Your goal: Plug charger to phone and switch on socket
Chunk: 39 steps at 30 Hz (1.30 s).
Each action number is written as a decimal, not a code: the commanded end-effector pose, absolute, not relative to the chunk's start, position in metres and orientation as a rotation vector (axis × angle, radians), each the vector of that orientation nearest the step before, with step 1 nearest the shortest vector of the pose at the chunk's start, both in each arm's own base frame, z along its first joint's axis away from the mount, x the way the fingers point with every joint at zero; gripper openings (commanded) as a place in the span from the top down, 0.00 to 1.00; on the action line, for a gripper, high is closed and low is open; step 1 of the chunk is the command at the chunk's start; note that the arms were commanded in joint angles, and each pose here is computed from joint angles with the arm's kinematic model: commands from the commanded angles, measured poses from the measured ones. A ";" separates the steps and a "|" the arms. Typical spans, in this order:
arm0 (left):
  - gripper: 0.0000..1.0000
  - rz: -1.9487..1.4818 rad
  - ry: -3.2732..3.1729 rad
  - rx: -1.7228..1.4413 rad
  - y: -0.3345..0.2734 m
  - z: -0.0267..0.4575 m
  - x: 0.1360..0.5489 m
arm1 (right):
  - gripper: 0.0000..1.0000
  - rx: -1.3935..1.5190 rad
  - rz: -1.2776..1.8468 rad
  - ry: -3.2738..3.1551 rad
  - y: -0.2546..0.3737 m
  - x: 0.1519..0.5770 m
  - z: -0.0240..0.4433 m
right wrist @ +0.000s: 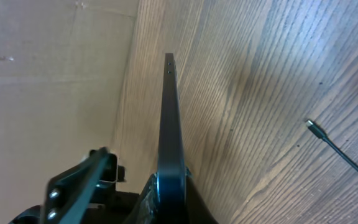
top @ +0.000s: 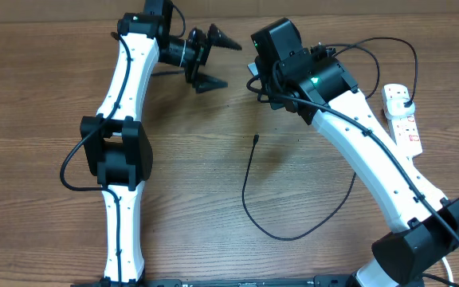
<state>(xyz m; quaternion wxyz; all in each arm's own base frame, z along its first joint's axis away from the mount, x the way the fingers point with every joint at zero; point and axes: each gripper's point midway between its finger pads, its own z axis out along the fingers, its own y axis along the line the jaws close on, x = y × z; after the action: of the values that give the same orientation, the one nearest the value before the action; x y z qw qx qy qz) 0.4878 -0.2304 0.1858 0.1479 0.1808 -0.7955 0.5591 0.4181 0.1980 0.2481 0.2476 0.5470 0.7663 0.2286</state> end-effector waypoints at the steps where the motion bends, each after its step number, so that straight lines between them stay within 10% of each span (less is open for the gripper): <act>1: 0.00 1.758 -2.133 0.418 -0.239 0.222 0.483 | 0.96 1.520 0.728 1.980 0.193 0.418 0.284; 39: 0.29 1.625 -1.830 0.597 -0.254 0.242 0.470 | 0.96 1.792 0.995 1.807 0.226 0.421 0.295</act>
<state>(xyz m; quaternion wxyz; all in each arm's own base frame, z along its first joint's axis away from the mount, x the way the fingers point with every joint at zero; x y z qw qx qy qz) 0.4737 -0.2488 0.2303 0.3027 0.2404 -0.6945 0.6069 0.4231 0.2280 0.2613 0.1934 0.6429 0.6691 0.3188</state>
